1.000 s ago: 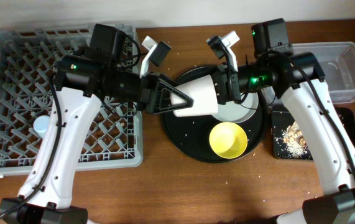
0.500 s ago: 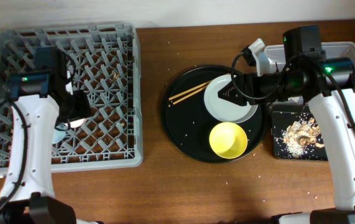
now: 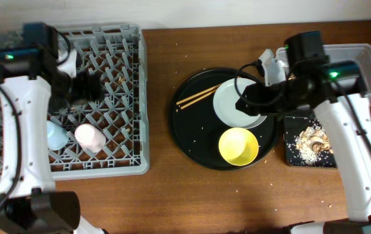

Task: Sort waste into correct bins and load items into the dishwasher rack
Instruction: 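Place the pink cup upside down in the rack with left gripper, then reach left gripper to the tray and grasp the wooden chopsticks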

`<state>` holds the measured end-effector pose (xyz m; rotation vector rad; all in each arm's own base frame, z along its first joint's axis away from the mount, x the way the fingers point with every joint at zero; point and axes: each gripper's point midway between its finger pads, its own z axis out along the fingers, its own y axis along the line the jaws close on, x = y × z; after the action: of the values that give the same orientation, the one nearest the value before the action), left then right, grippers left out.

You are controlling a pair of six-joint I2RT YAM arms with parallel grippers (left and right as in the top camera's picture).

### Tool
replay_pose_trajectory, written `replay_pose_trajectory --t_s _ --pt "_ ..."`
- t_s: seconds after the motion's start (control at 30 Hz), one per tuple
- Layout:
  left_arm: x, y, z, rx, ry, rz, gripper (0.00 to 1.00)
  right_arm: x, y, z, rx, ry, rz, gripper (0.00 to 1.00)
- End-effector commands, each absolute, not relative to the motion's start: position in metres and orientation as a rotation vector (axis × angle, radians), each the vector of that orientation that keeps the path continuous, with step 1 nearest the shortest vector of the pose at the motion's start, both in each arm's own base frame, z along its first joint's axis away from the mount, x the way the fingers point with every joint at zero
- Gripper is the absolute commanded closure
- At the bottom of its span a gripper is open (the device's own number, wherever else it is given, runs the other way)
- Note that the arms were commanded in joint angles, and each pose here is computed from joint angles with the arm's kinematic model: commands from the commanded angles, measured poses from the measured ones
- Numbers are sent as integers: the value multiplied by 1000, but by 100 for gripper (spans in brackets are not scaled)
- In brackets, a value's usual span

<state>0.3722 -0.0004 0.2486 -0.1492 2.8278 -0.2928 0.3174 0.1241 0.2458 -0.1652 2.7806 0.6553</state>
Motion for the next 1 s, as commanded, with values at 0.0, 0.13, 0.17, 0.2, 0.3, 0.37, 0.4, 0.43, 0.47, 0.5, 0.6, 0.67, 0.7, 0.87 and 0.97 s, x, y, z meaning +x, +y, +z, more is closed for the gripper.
replay_pose_trajectory --t_s 0.0,0.13,0.17,0.2,0.3,0.37,0.4,0.43,0.47,0.5,0.6,0.67,0.7,0.87,0.97 --pt "369 -61 328 227 2543 -589 11 322 133 202 -121 2879 409 55" --pt "340 -91 336 330 2569 -623 11 295 167 112 -270 3130 243 62" --pt "341 -91 336 332 2563 -622 11 290 171 94 -300 3169 197 62" --pt "341 -91 336 332 2562 -621 10 290 171 82 -278 3193 148 62" --pt "338 -91 335 329 2576 -625 6 291 154 57 -152 3210 -21 63" --pt "337 -95 335 347 2576 -629 5 290 154 56 -152 3212 -23 64" --pt "336 -103 333 377 2579 -638 5 290 154 56 -152 3213 -22 64" --pt "335 -113 330 414 2585 -649 5 288 155 56 -165 3221 -4 68" --pt "335 -122 320 455 2602 -628 5 290 158 60 -150 3212 45 75" --pt "336 -125 311 476 2623 -583 5 296 164 67 -167 3179 122 75" --pt "351 -161 264 609 2607 -557 6 332 151 140 -148 2945 369 68" --pt "351 -178 240 666 2604 -571 6 336 144 165 -160 2870 447 65" --pt "350 -189 228 700 2600 -579 8 336 134 178 -89 2840 479 66" --pt "362 -233 159 814 2529 -357 18 321 53 286 207 2471 500 25" --pt "408 -257 123 891 2477 -275 23 305 50 298 212 2444 495 1"
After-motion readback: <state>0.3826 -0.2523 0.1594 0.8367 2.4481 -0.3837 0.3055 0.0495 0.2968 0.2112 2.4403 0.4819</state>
